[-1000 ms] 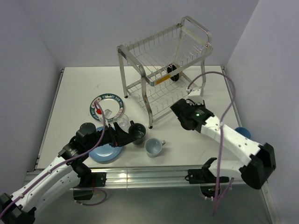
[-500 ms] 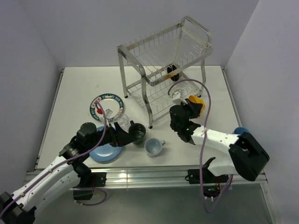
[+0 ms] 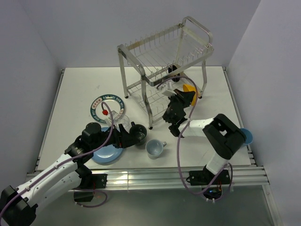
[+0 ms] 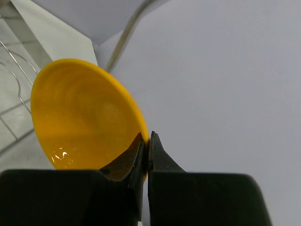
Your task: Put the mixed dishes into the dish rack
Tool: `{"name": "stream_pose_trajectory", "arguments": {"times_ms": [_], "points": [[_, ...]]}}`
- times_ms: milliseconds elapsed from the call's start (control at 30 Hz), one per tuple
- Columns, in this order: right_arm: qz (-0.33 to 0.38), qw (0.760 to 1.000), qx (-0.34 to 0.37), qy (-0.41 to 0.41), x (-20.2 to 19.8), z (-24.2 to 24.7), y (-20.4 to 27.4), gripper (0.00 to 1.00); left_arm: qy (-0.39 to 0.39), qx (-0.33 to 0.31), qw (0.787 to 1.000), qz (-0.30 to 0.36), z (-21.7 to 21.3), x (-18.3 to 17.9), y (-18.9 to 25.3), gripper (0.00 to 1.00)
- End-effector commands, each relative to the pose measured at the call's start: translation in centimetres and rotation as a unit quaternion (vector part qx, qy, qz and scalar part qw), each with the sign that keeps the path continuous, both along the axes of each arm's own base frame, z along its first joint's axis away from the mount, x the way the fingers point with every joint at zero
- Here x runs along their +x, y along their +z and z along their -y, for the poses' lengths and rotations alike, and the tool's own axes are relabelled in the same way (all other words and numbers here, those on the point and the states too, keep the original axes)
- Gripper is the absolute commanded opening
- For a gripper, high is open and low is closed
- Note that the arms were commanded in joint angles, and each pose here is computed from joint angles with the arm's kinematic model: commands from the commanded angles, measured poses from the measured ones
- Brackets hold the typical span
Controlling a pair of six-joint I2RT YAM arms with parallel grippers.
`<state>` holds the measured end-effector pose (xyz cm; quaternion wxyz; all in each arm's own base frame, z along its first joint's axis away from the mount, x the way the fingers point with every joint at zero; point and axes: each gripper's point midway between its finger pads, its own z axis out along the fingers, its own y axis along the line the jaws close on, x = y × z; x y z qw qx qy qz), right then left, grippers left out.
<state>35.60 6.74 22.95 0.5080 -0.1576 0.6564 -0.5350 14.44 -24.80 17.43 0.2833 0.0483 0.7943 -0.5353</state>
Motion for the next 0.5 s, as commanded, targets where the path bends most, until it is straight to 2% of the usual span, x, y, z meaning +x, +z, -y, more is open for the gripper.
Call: {"name": "stream_pose_trajectory", "arguments": {"times_ms": [0, 300, 333, 467], "points": [[0.052, 0.998, -0.003, 0.019, 2.2, -1.6, 2.3, 0.0, -0.018, -0.02, 0.999, 0.042, 0.5, 0.0, 1.5, 0.92], [0.05, 0.998, -0.037, 0.021, 5.6, -3.4, 1.5, 0.0, -0.021, -0.024, 0.998, 0.062, 0.5, 0.1, 2.6, 0.93], [0.068, 0.997, -0.029, 0.016, 5.4, -3.1, 2.0, 0.0, -0.021, -0.023, 0.998, 0.058, 0.5, 0.1, 2.3, 0.93], [0.068, 0.997, -0.036, 0.017, 5.5, -2.9, 1.6, 0.0, -0.021, -0.022, 0.998, 0.055, 0.6, 0.2, 1.6, 0.92]]}}
